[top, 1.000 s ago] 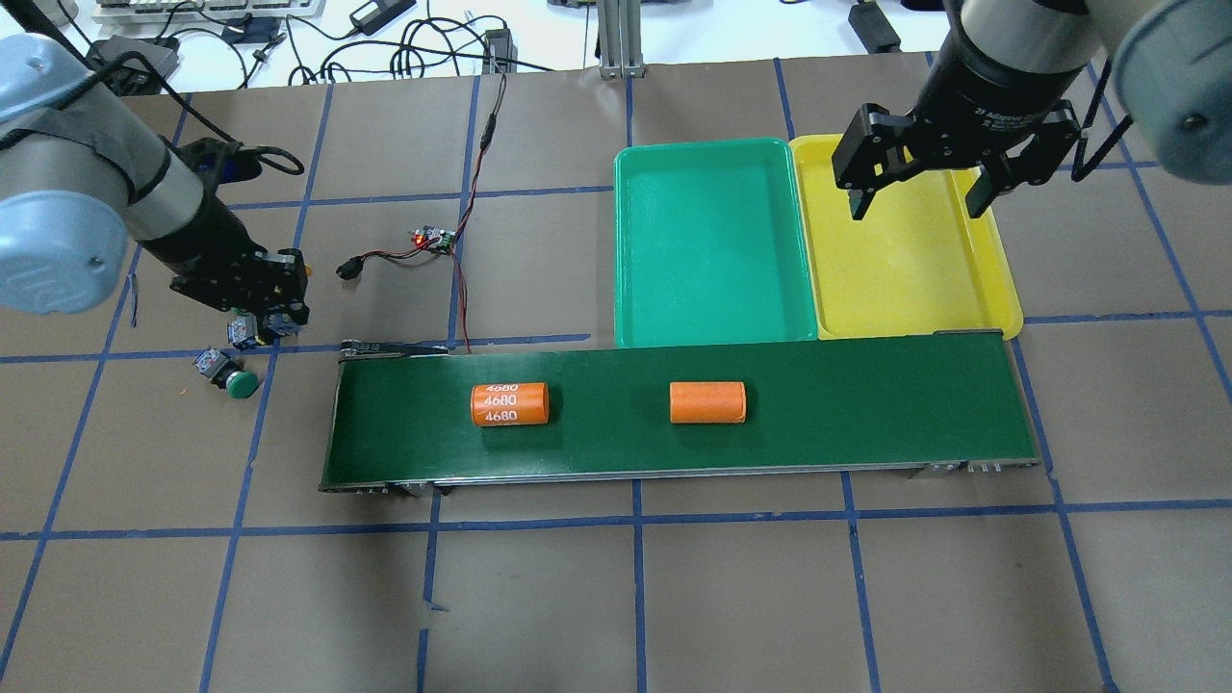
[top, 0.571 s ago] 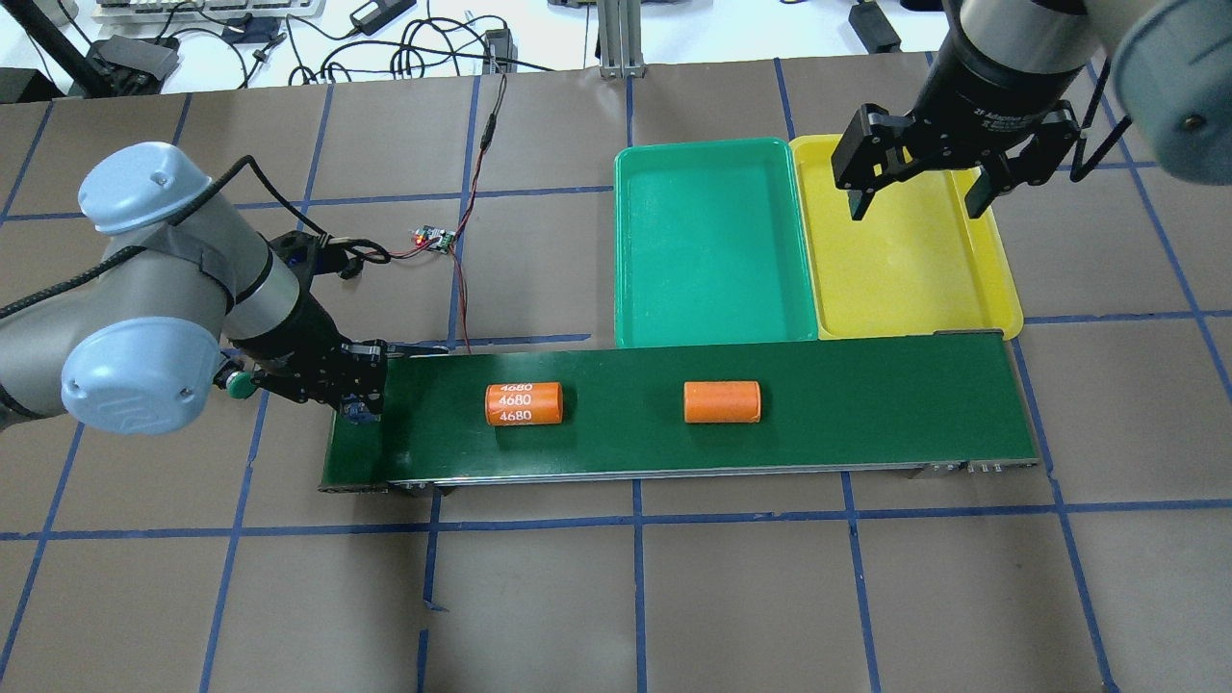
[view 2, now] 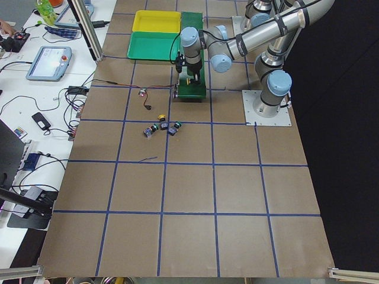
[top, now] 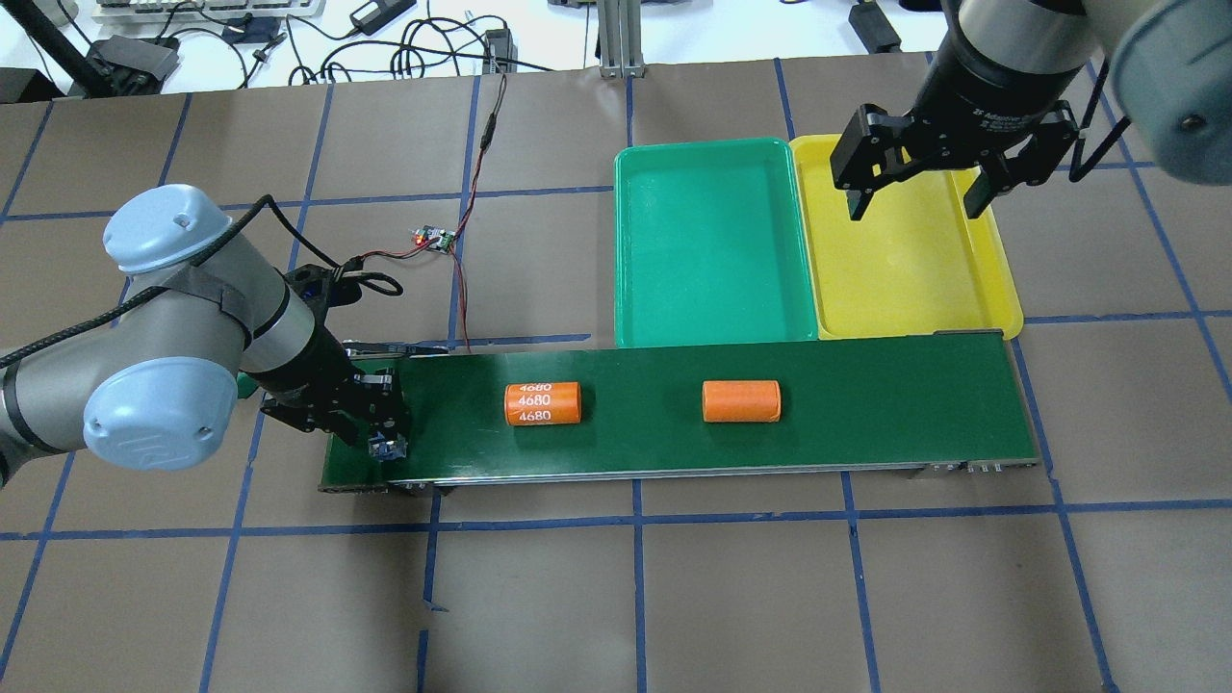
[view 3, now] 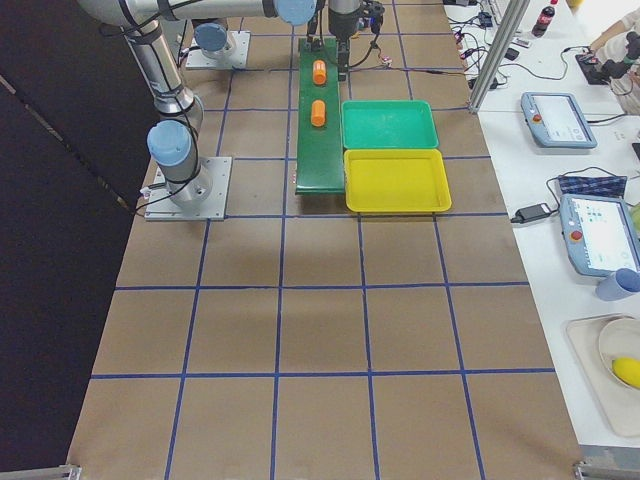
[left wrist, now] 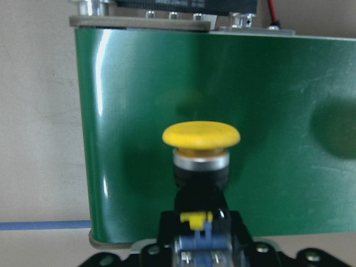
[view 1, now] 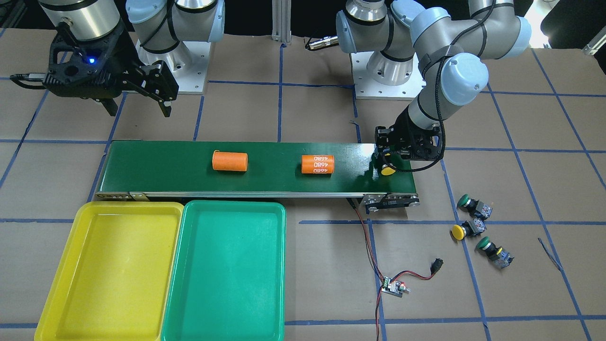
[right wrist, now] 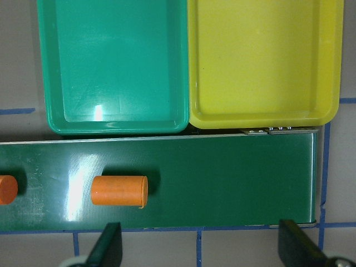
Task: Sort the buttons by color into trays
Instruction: 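Carry the yellow button over the belt and set it down, then open the left gripper and move back to grasp another button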
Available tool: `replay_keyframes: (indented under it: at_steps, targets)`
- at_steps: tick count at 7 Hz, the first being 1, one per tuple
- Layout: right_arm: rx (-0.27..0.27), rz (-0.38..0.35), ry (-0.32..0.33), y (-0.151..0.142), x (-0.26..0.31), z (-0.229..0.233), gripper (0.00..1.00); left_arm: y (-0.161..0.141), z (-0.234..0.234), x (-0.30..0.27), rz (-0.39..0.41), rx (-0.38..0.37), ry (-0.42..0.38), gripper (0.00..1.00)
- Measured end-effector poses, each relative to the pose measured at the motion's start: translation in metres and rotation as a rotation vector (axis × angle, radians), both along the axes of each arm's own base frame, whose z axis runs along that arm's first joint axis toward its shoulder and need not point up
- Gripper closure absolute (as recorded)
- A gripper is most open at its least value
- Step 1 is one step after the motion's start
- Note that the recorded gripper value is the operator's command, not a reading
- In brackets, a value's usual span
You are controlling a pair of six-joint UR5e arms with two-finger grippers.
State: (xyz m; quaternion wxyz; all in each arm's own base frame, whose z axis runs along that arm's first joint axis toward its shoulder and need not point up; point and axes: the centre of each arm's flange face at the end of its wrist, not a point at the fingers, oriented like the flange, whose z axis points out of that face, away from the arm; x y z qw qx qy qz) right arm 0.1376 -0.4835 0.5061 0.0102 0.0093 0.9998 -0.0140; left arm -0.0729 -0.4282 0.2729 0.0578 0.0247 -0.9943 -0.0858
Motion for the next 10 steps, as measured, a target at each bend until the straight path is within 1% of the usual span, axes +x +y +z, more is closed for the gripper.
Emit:
replay_keyframes:
  at_steps: [1,2,3,4,5,6,8,10]
  targets:
    - [0.000,0.000,0.000,0.000,0.000,0.000,0.00,-0.004,0.008,0.001,0.003,-0.025,0.001,0.00]
    - [0.000,0.000,0.000,0.000,0.000,0.000,0.00,-0.018,0.028,0.007,0.010,-0.069,-0.007,0.00]
    - [0.000,0.000,0.000,0.000,0.000,0.000,0.00,-0.044,0.059,0.020,0.022,-0.128,-0.024,0.00]
    - [0.000,0.000,0.000,0.000,0.000,0.000,0.00,-0.069,0.080,0.039,0.040,-0.167,-0.038,0.00]
    - [0.000,0.000,0.000,0.000,0.000,0.000,0.00,-0.090,0.081,0.065,0.064,-0.177,-0.041,0.00]
    - [0.000,0.000,0.000,0.000,0.000,0.000,0.00,-0.110,0.068,0.101,0.081,-0.184,-0.040,0.00]
    - [0.000,0.000,0.000,0.000,0.000,0.000,0.00,-0.143,0.031,0.165,0.108,-0.246,-0.064,0.00]
    - [0.001,0.001,0.000,0.000,0.000,0.000,0.00,-0.179,0.000,0.201,0.138,-0.284,-0.090,0.00]
